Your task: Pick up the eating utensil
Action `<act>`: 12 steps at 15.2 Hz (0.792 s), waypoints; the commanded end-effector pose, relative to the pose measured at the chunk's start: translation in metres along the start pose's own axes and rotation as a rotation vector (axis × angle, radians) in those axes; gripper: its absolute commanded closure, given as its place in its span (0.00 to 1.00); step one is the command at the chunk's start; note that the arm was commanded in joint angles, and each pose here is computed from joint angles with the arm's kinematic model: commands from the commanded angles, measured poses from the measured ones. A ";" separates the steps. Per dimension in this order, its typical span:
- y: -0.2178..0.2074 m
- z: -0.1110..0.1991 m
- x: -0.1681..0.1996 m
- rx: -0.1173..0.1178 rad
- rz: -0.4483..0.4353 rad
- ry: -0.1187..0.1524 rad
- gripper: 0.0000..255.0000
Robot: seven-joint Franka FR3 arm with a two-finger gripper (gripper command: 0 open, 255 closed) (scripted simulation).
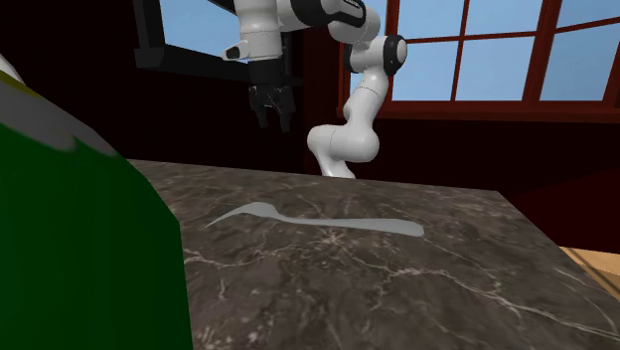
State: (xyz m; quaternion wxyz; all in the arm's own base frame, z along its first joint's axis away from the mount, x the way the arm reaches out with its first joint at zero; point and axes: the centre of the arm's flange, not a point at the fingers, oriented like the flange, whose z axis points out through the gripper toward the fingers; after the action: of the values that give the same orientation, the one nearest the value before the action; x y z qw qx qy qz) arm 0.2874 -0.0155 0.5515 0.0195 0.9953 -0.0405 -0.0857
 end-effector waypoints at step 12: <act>-0.132 -0.011 0.025 0.064 0.302 0.001 0.00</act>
State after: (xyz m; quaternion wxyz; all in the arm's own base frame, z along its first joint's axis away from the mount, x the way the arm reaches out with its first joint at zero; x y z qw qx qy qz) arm 0.3202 0.1036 0.5535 0.0028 0.9811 -0.1763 -0.0799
